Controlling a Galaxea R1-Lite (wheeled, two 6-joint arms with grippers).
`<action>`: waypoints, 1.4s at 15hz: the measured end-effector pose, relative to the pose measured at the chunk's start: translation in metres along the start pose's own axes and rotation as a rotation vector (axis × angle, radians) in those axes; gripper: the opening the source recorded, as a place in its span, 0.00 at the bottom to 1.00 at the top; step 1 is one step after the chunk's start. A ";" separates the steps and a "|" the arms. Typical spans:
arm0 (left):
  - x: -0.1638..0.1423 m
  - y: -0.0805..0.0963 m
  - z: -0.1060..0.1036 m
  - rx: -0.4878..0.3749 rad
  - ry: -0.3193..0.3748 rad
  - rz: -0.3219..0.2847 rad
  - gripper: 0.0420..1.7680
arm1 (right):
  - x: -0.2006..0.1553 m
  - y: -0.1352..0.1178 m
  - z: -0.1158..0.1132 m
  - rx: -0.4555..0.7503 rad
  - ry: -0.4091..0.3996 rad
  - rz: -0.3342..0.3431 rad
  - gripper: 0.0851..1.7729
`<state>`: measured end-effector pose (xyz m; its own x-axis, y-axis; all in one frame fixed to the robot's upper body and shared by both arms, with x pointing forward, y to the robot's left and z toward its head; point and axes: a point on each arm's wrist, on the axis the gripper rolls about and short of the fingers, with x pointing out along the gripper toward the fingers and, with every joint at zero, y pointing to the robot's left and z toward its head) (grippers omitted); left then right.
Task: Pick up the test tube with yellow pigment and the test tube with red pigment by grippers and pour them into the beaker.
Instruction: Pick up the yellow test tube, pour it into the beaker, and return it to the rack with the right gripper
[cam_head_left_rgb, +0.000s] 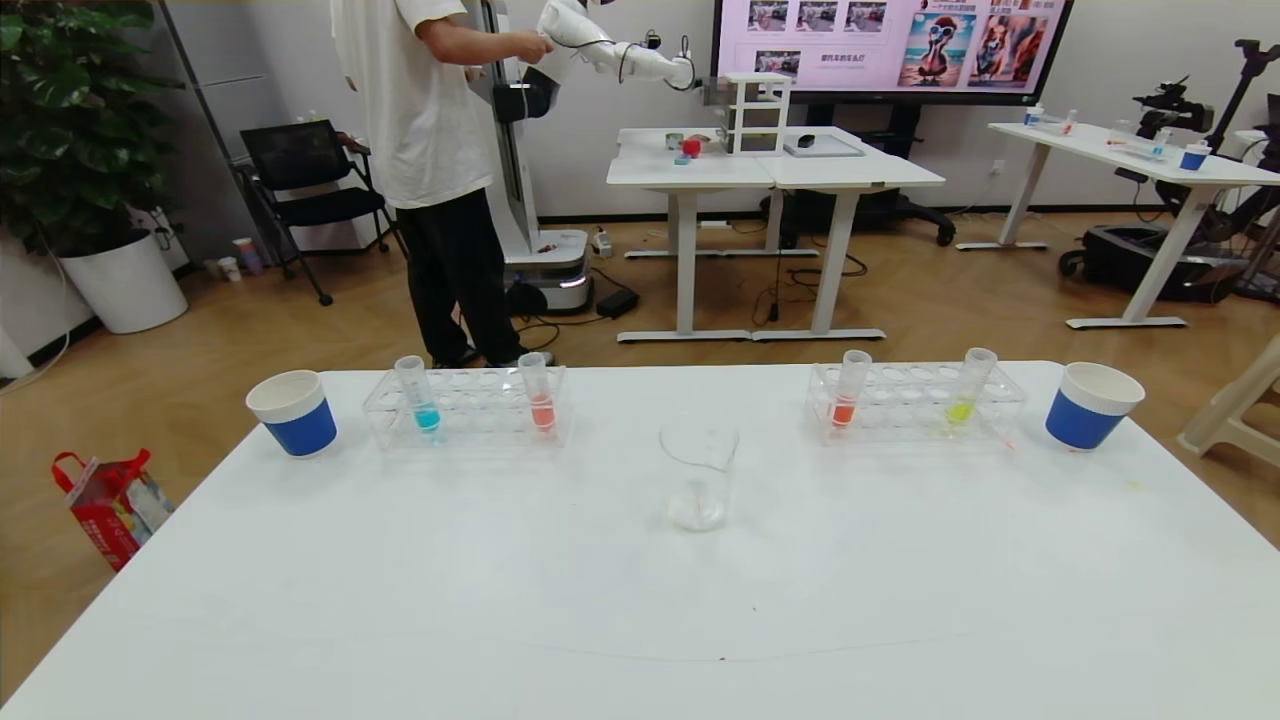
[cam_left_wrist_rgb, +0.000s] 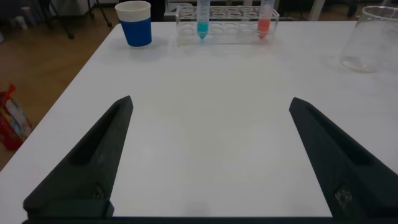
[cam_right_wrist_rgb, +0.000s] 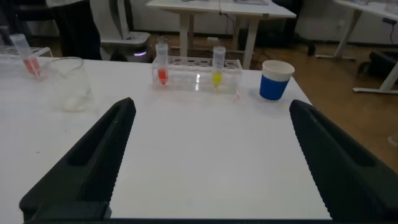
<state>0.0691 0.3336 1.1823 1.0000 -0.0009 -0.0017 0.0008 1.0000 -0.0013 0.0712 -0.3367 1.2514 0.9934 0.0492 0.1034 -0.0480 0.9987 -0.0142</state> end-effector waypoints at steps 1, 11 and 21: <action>0.000 0.000 0.000 0.000 0.000 0.000 0.99 | 0.010 0.000 0.014 0.002 -0.008 0.013 0.97; 0.000 0.000 0.000 0.000 0.000 0.000 0.99 | 0.194 -0.001 0.041 0.017 0.119 0.040 0.97; 0.000 0.000 0.000 0.000 0.000 0.000 0.99 | 0.323 -0.032 -0.052 0.029 0.130 -0.009 0.97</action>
<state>0.0691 0.3336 1.1824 1.0000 -0.0004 -0.0013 0.0004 1.0000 -0.0013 0.3988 -0.3533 1.2336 0.9988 0.0404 -0.0262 -0.0400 0.9991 0.0155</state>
